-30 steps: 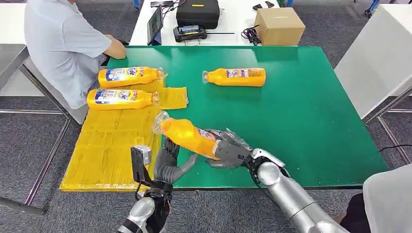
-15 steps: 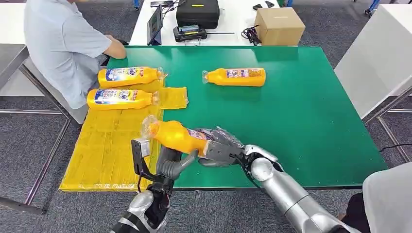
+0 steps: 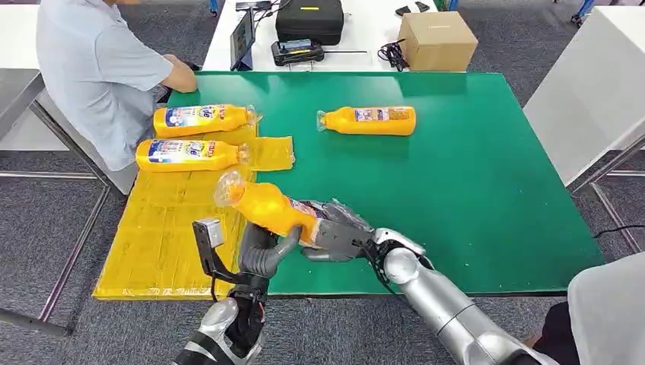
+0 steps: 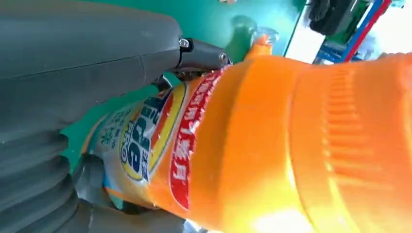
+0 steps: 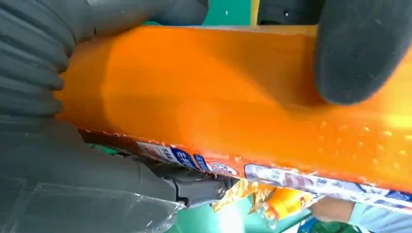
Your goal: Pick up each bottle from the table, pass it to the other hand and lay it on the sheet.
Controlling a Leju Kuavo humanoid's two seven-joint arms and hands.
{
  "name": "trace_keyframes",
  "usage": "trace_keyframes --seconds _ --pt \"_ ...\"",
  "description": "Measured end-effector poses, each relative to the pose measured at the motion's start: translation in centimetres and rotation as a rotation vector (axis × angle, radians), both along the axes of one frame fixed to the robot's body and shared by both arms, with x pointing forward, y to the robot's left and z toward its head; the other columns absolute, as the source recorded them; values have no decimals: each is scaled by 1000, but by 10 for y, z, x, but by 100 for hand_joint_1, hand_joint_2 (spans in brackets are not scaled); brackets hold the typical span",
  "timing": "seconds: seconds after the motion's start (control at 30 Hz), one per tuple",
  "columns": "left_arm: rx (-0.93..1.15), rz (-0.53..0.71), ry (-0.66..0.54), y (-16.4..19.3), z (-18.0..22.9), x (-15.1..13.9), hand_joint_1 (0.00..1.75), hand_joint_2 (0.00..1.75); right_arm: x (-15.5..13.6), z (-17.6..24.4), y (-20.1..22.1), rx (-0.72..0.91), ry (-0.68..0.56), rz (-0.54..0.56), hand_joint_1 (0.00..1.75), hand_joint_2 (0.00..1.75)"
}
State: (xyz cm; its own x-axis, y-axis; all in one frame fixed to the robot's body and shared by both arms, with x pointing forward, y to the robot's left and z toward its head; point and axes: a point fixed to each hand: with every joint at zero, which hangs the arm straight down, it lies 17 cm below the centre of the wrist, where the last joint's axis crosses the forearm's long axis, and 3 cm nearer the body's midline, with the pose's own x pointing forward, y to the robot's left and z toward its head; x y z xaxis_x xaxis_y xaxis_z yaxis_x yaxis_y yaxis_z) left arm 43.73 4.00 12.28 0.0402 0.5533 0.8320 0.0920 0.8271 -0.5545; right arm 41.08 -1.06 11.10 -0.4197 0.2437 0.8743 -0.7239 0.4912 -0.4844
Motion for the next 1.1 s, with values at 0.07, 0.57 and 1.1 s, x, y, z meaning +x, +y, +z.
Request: trace_keyframes --seconds 0.07,0.57,1.1 --pt "5 36 -19 6 4 -1 175 175 -1 0 3 11 5 -1 175 175" --pt "-32 98 -42 18 17 -6 175 175 -5 -19 13 -21 -4 -49 0 175" --pt "438 292 -248 52 41 -14 175 175 -11 -59 -17 -149 -115 -218 0 175"
